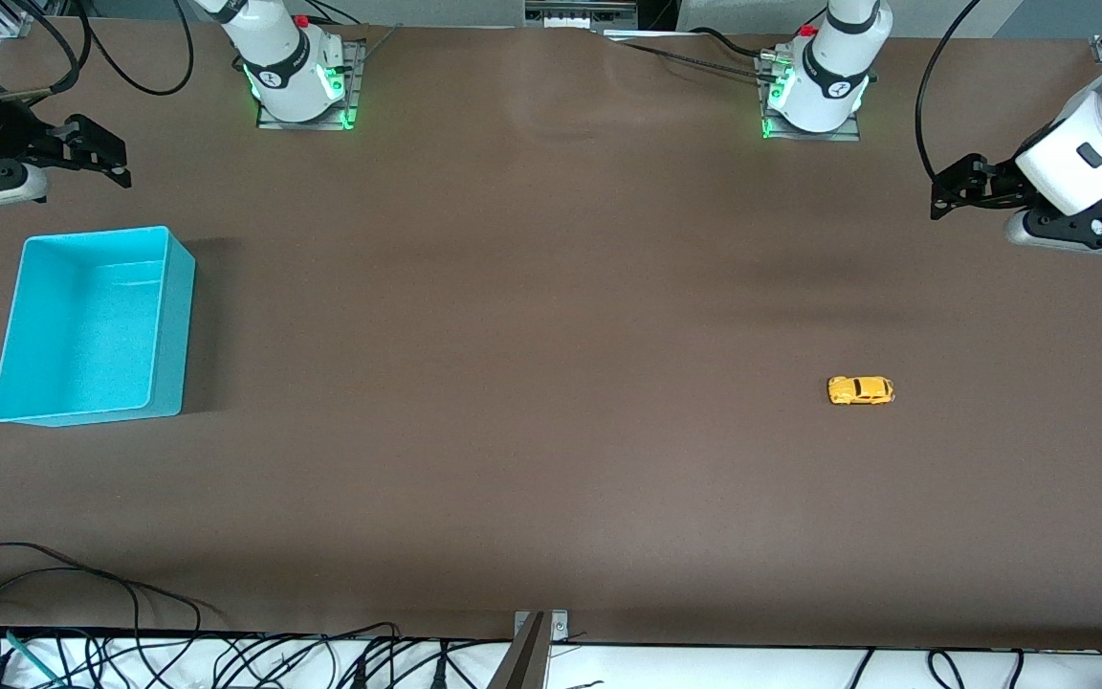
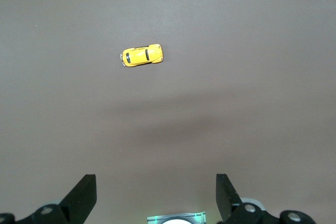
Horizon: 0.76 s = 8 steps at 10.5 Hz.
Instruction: Wind up and store yellow beetle car
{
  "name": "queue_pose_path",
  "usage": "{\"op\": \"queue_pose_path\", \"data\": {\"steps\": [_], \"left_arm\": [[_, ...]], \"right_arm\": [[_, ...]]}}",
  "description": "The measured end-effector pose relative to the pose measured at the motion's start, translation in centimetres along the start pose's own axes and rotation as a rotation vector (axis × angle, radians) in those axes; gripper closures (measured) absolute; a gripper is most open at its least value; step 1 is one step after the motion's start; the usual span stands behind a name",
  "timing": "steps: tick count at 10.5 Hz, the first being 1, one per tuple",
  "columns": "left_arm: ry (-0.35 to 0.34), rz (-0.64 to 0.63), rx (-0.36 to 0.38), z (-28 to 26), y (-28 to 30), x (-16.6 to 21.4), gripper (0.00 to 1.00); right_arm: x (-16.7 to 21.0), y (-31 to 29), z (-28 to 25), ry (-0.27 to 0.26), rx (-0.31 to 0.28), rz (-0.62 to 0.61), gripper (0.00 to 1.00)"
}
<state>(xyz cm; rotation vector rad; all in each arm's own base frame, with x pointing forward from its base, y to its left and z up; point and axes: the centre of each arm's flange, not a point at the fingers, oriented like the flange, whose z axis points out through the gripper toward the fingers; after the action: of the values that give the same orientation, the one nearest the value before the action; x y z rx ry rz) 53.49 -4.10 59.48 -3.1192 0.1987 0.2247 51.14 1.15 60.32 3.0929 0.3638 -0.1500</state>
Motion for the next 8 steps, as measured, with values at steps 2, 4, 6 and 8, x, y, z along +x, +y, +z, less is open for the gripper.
{"op": "queue_pose_path", "data": {"steps": [2, 4, 6, 8], "left_arm": [[0.0, 0.0, 0.0, 0.0, 0.01, 0.0, 0.0], [0.0, 0.001, 0.0, 0.0, 0.02, 0.0, 0.0], [0.0, 0.033, 0.0, 0.02, 0.07, 0.02, 0.0], [-0.004, 0.095, -0.001, 0.25, 0.03, 0.2, 0.0]], "right_arm": [[0.02, 0.0, 0.03, -0.001, 0.0, 0.0, 0.0], [0.03, 0.01, 0.05, -0.001, 0.0, 0.0, 0.0], [0.06, 0.01, 0.1, -0.002, 0.001, 0.0, 0.0], [0.09, 0.02, 0.15, -0.003, 0.001, 0.0, 0.0]]}}
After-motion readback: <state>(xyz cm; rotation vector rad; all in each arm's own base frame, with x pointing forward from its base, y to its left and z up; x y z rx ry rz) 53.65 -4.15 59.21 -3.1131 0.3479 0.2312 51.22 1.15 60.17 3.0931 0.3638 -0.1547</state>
